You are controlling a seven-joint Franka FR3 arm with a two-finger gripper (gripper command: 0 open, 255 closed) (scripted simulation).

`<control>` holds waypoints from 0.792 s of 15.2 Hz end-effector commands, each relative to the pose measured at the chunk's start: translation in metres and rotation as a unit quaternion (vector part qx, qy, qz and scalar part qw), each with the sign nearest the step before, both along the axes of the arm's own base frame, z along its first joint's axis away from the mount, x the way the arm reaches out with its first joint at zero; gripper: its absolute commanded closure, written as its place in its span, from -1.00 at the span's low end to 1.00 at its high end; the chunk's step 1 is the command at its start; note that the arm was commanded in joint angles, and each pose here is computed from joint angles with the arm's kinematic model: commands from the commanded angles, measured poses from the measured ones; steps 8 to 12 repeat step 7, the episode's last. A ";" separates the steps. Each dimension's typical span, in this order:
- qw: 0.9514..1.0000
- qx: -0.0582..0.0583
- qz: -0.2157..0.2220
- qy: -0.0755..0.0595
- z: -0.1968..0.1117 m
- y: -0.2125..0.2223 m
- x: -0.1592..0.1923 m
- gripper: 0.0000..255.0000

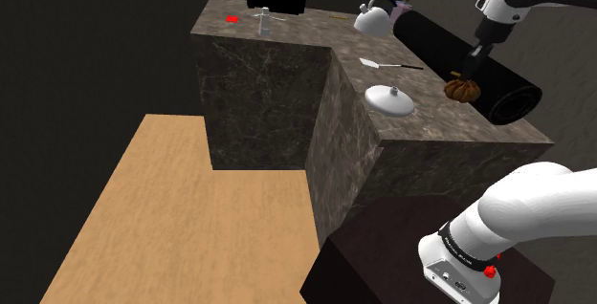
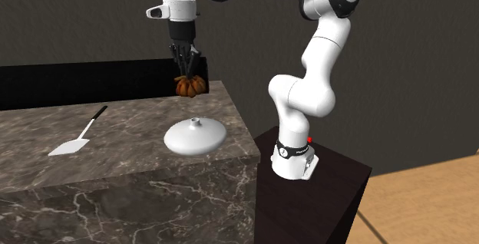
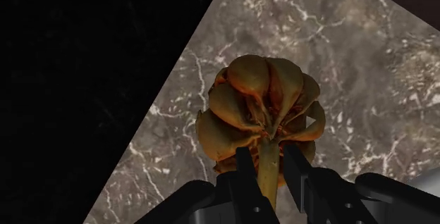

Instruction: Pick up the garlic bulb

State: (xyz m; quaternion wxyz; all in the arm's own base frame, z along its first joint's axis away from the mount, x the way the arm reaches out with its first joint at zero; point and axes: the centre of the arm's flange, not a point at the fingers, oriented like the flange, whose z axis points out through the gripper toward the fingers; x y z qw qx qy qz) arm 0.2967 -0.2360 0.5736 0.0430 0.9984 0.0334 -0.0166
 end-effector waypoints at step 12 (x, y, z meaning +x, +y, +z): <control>1.000 0.000 0.000 0.000 0.033 -0.001 0.000 1.00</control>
